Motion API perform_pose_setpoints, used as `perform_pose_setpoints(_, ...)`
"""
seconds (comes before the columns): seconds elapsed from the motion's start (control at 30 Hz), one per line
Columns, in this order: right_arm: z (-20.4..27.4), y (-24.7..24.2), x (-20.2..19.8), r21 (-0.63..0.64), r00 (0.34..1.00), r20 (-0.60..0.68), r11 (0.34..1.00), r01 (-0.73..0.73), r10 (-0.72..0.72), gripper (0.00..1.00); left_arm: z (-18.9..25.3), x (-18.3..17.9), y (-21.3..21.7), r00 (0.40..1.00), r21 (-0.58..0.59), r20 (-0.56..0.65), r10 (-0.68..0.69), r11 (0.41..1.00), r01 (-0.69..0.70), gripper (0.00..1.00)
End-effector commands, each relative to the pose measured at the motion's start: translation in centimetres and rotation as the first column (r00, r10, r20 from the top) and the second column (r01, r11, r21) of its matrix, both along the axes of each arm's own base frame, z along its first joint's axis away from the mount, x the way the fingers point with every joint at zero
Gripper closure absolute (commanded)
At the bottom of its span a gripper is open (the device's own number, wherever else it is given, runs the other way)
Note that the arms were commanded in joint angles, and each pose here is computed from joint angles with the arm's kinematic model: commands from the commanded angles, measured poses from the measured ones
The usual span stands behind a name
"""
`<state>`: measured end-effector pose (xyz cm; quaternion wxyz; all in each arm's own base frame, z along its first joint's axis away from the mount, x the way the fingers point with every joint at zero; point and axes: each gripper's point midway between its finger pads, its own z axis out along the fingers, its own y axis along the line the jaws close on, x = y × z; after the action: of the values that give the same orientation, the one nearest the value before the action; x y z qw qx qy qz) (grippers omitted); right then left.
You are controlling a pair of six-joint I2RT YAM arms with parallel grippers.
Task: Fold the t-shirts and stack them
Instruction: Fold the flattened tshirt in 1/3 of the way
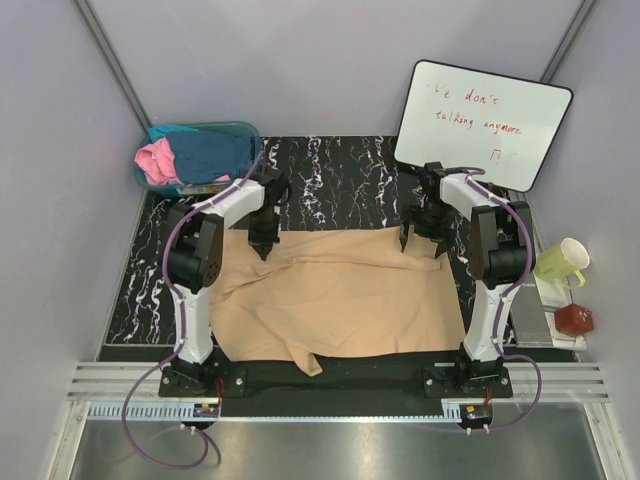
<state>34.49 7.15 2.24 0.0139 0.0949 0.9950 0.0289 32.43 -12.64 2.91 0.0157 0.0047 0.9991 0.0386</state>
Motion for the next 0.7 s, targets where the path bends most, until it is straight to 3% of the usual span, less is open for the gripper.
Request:
perform_pose_setpoints(0.0, 1.1, 0.0, 0.8, 0.006, 0.999, 0.047, 1.0, -0.012, 0.011, 0.0, 0.2, -1.2, 1.3, 0.999, 0.02, -0.021, -0.024, 1.0, 0.024, 1.0)
perform_pose_setpoints(0.2, 1.0, 0.1, 1.1, 0.014, 0.999, 0.045, 1.0, -0.012, 0.012, 0.0, -0.7, -4.8, 2.0, 0.996, 0.002, -0.084, -0.029, 1.0, 0.029, 1.0)
perform_pose_setpoints(0.43, 0.8, 0.1, 1.0, 0.014, 0.999, 0.042, 1.0, -0.009, 0.009, 0.0, 5.0, -5.4, 1.1, 0.999, -0.101, 0.052, -0.014, 0.995, 0.019, 1.0)
perform_pose_setpoints(0.67, 0.6, 0.3, 1.1, 0.019, 0.999, 0.036, 1.0, -0.01, 0.009, 0.0, 5.5, -9.6, 0.7, 0.997, -0.137, -0.026, -0.071, 0.988, 0.067, 1.0)
